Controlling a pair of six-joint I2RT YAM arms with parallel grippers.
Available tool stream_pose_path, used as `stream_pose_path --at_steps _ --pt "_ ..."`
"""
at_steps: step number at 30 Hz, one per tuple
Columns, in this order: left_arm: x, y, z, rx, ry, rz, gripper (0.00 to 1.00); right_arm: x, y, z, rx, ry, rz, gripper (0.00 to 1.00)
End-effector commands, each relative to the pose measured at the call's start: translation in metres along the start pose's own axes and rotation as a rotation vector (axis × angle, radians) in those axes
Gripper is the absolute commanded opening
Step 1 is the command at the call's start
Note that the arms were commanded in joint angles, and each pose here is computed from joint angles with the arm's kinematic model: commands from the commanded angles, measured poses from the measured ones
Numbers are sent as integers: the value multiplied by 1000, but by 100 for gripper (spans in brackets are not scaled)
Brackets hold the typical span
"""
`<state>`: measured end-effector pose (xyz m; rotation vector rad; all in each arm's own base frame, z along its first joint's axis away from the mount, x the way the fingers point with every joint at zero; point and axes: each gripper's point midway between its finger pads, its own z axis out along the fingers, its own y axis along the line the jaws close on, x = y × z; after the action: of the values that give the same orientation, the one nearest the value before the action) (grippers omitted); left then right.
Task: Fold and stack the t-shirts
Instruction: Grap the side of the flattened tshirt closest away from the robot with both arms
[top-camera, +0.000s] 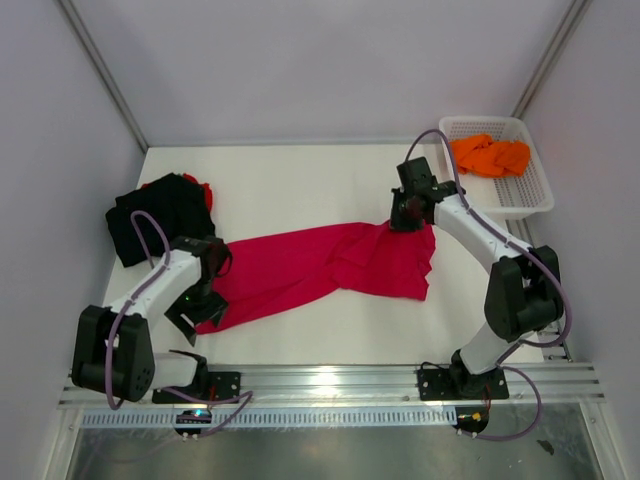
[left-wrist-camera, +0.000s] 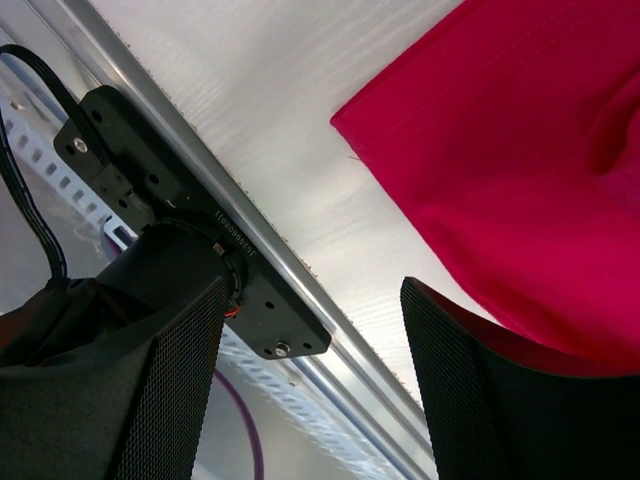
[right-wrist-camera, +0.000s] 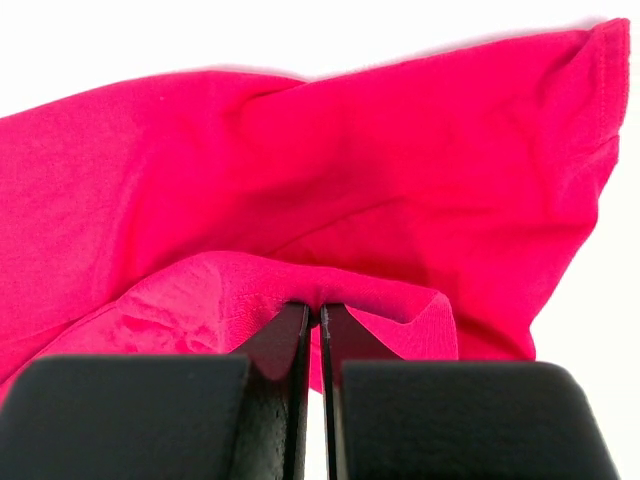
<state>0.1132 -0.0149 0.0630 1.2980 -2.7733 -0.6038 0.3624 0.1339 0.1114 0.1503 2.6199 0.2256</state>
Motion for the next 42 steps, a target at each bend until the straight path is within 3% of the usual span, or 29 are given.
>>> stream_pose_path --at_steps 1,16,35,42 --pt "-8 -5 8 -4 -59 -103 73 -19 4 -24 -34 -102 8 3" --pt "-44 -12 14 24 -272 -464 73 -15 22 -31 -139 -91 38 3" --pt "-59 -38 42 -38 -351 -485 72 -17 17 -53 -122 -101 -1 3" --pt "-64 -39 45 -19 -391 -499 60 -11 13 -60 -109 -91 0 3"
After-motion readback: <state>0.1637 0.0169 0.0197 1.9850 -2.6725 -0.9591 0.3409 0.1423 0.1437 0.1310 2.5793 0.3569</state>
